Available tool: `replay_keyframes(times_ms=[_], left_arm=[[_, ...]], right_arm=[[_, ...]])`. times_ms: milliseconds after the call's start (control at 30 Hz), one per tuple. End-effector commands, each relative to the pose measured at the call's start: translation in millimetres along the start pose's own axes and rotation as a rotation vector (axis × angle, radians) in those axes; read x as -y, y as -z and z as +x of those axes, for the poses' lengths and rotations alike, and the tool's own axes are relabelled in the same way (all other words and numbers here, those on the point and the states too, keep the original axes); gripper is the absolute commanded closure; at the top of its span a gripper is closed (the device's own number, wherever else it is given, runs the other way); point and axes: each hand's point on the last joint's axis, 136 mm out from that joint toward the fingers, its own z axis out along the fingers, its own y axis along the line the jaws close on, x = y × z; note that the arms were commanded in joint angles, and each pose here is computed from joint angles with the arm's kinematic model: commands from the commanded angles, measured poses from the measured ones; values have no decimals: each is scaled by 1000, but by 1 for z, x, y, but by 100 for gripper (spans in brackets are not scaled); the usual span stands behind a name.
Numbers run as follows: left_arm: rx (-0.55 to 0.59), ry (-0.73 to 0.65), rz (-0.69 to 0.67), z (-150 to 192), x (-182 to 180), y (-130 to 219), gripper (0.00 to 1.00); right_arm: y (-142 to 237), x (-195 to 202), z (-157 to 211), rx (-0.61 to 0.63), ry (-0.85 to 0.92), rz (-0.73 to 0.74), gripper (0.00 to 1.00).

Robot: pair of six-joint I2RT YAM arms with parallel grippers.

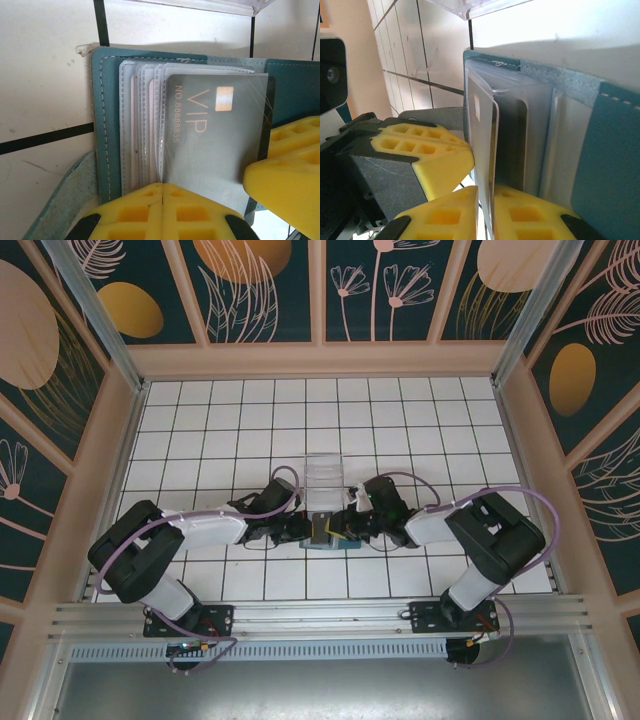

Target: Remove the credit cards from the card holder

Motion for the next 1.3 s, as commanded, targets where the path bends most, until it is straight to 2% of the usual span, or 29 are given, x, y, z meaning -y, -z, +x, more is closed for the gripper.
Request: replay_keyframes(times_ms=[0,400,800,1067,1267], left_arm=[[-96,36,-131,27,-35,-9,94],[-97,29,-146,26,-37,-9,93],[-94,19,-167,25,-39,-9,94],[-85,15,-171,23,-39,-6,94],[-54,1,-182,13,-34,-2,94]], right_arm=[[9,-24,-6,32,65,-82,85],[14,-13,-6,49,47,-42,88],[28,19,-5,74,33,137,92],[51,21,-7,107,32,204,93],[85,0,-19,182,108,247,93]])
